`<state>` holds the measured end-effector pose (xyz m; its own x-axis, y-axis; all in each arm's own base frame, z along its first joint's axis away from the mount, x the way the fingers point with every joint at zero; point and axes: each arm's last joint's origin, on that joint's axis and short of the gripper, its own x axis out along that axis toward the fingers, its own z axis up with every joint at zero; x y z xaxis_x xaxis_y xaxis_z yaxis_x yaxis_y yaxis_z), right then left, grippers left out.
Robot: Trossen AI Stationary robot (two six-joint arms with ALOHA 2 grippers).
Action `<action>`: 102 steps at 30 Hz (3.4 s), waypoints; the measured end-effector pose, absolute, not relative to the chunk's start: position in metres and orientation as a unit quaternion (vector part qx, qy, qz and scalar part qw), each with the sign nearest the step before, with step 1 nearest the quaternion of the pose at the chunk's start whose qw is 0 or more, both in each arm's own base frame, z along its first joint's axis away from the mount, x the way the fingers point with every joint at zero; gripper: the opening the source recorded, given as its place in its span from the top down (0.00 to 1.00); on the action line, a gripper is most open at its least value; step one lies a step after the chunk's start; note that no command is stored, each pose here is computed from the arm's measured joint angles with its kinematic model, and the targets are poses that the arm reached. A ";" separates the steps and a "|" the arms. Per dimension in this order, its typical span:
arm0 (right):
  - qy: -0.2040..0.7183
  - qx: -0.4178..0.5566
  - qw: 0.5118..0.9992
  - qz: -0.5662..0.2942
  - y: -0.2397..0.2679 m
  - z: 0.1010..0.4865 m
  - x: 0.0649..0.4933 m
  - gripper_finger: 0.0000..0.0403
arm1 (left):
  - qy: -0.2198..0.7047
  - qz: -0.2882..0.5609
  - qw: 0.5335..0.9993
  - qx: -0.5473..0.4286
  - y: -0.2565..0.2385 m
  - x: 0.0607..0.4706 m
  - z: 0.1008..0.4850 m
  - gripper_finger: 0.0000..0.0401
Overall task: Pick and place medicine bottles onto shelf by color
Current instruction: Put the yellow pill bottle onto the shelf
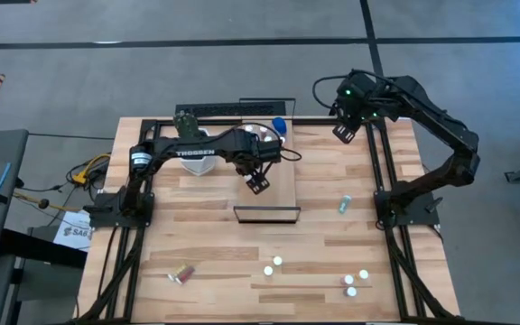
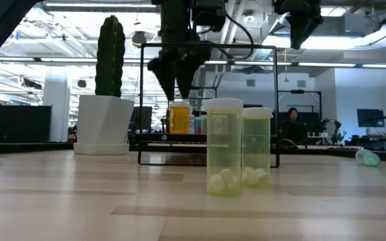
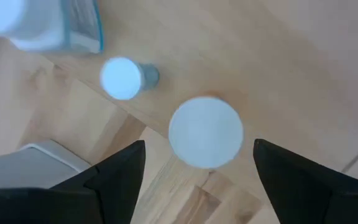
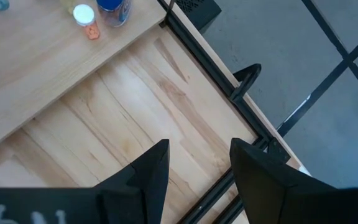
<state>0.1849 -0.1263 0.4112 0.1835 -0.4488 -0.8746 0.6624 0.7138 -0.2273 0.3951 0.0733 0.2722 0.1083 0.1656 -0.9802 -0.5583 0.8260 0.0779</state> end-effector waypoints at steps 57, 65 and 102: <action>0.435 0.335 0.822 -0.151 0.029 0.394 0.143 0.53 | 0.414 0.121 0.877 -0.210 -0.111 0.272 0.469 0.29; 0.444 0.223 0.857 -0.135 0.040 0.377 0.171 0.53 | 0.391 0.110 0.881 -0.241 -0.113 0.277 0.473 0.29; 0.353 0.387 0.844 0.112 0.169 0.354 0.281 0.53 | 0.372 0.137 0.889 -0.227 -0.258 0.207 0.433 0.29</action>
<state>0.2806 0.1686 0.3542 0.7252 0.4621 -0.5104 0.0846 0.6759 0.7321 0.2074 -0.2578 0.4330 0.6855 0.0752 -0.7242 -0.4132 0.8592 -0.3019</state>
